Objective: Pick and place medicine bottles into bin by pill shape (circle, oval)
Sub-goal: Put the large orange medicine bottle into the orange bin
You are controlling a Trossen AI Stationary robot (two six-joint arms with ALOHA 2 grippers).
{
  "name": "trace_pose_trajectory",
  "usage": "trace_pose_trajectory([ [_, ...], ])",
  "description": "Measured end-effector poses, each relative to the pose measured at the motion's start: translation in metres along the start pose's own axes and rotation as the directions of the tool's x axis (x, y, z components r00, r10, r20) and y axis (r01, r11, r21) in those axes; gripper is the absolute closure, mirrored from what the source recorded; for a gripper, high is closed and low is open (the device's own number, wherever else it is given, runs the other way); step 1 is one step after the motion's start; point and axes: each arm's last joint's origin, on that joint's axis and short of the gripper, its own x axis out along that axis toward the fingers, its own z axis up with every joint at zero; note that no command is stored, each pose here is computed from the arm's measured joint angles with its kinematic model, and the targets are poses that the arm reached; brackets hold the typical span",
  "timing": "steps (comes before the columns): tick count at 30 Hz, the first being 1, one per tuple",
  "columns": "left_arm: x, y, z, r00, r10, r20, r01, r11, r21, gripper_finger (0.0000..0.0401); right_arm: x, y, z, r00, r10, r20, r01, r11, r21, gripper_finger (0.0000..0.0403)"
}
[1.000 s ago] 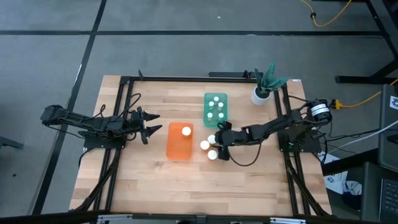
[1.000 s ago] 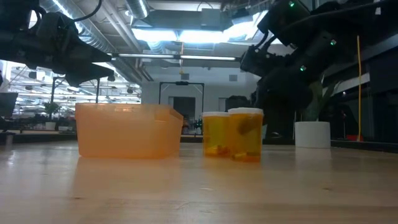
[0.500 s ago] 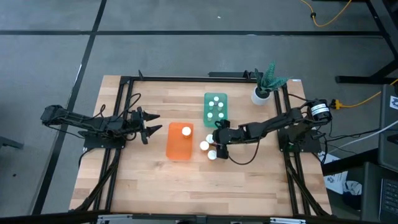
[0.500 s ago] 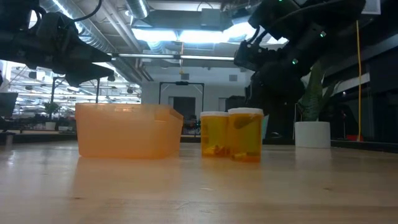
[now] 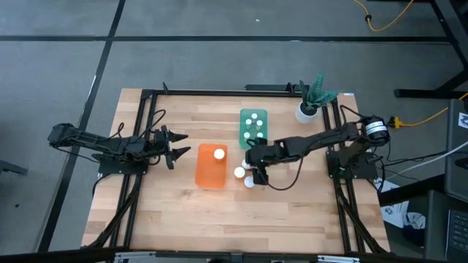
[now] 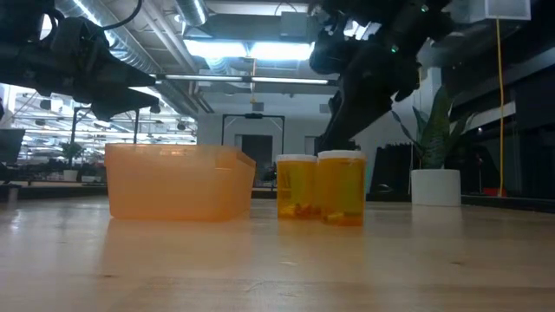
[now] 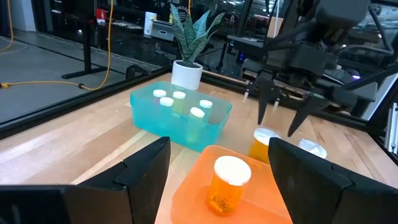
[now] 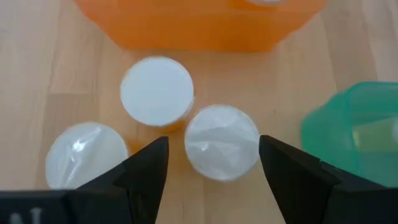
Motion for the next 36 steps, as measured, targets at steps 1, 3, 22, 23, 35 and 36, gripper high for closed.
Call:
trace_pose_trajectory([
  [1,0.000,0.000,0.000,1.000,0.000,0.000,0.000,1.000,0.000,0.0138,-0.001,-0.001,0.001,1.000,0.010,-0.009,-0.010,1.000,0.003,0.0150],
  [3,0.000,0.000,0.000,1.000,0.000,0.000,0.000,1.000,0.000,0.0138,-0.002,-0.003,0.004,1.000,0.023,-0.007,-0.023,1.000,-0.001,0.0150],
  [22,0.000,0.000,0.000,1.000,0.000,-0.001,0.000,1.000,0.002,0.0138,-0.011,-0.006,-0.003,0.982,0.013,-0.190,-0.001,0.998,0.059,0.0150],
  [23,0.000,0.000,0.000,1.000,0.000,-0.001,0.000,1.000,0.002,0.0138,-0.011,-0.006,-0.003,0.982,0.006,-0.187,0.009,0.997,0.078,0.0150],
  [35,0.000,0.000,0.000,1.000,0.001,-0.003,-0.001,1.000,0.002,0.0138,-0.011,-0.007,-0.001,0.985,-0.021,-0.170,0.048,0.987,0.156,0.0091],
  [36,0.000,0.000,0.000,1.000,0.001,-0.003,-0.001,1.000,0.002,0.0138,-0.011,-0.007,-0.001,0.985,-0.019,-0.169,0.047,0.986,0.160,0.0089],
])
